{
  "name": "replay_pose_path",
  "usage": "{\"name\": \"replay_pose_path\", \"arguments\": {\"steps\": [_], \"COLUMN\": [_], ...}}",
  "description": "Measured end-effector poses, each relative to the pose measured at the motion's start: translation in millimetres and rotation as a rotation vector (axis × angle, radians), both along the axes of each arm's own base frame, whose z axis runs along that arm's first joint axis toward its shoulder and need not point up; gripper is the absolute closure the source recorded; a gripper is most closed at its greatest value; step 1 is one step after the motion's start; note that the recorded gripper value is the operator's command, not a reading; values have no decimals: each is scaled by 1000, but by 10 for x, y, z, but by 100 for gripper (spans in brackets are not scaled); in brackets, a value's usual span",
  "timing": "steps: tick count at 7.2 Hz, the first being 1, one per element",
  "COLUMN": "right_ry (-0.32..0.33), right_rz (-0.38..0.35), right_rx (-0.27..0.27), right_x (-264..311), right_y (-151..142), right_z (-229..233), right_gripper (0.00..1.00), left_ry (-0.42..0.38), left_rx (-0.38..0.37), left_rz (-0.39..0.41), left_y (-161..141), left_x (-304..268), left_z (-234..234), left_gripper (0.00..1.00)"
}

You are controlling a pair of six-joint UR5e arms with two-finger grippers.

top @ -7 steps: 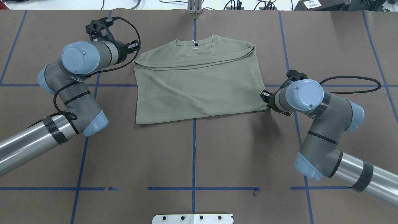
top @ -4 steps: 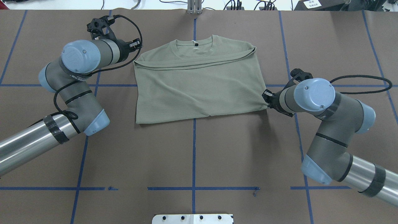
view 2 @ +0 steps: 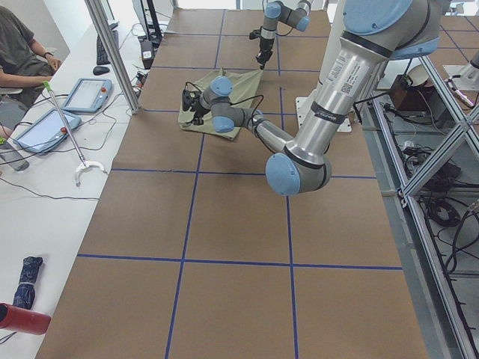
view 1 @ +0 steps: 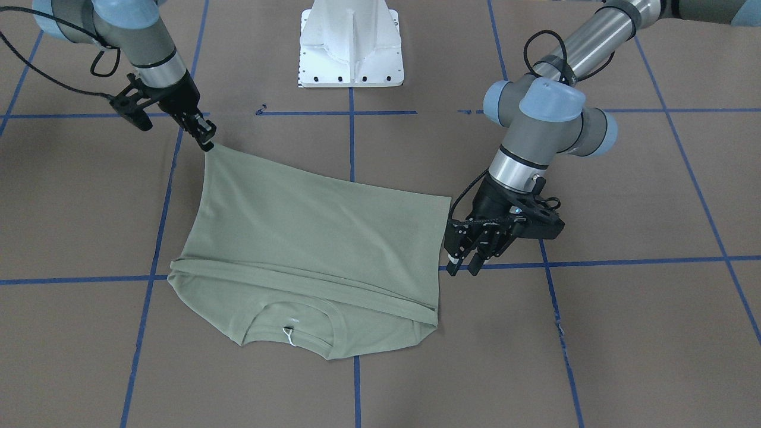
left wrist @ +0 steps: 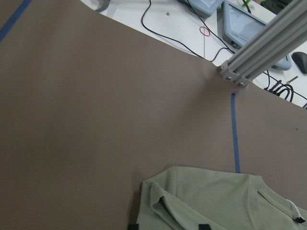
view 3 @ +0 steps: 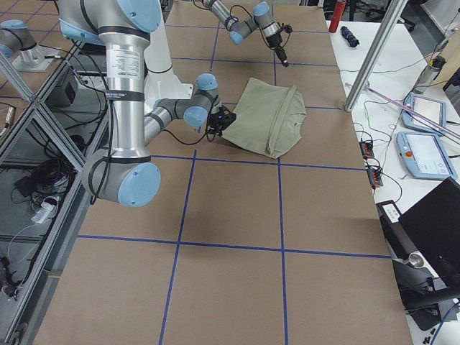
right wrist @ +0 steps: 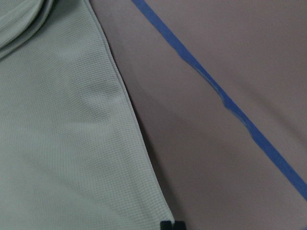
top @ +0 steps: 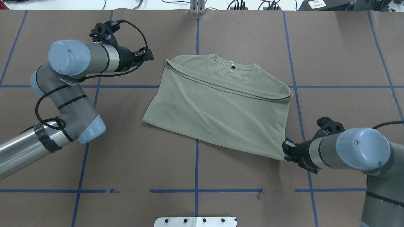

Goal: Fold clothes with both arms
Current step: 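Grasp the shirt edge with the right gripper and drag it toward the robot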

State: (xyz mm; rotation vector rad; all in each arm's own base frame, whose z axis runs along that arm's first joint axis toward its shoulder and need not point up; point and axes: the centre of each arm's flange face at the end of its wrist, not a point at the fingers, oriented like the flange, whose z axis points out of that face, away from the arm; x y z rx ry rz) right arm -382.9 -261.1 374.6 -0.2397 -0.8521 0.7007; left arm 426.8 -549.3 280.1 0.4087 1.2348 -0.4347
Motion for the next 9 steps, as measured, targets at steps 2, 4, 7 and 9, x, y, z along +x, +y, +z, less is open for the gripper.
{"name": "replay_pose_path", "arguments": {"steps": [2, 4, 7, 9], "right_ry": [15, 31, -5, -10], "right_rz": [-119, -204, -92, 75], "right_rx": [-77, -94, -64, -40], "right_x": [-126, -237, -27, 294], "right_y": [798, 1238, 864, 145], "right_z": [-2, 14, -155, -150], "right_gripper": [100, 0, 0, 0], "left_ry": [107, 177, 137, -3], "left_rx": [-54, -132, -307, -388], "left_rz": [56, 110, 121, 100], "left_y": [332, 602, 1114, 1408], "left_x": [52, 109, 497, 802], "left_z": [-299, -410, -222, -125], "left_gripper": [25, 26, 30, 33]}}
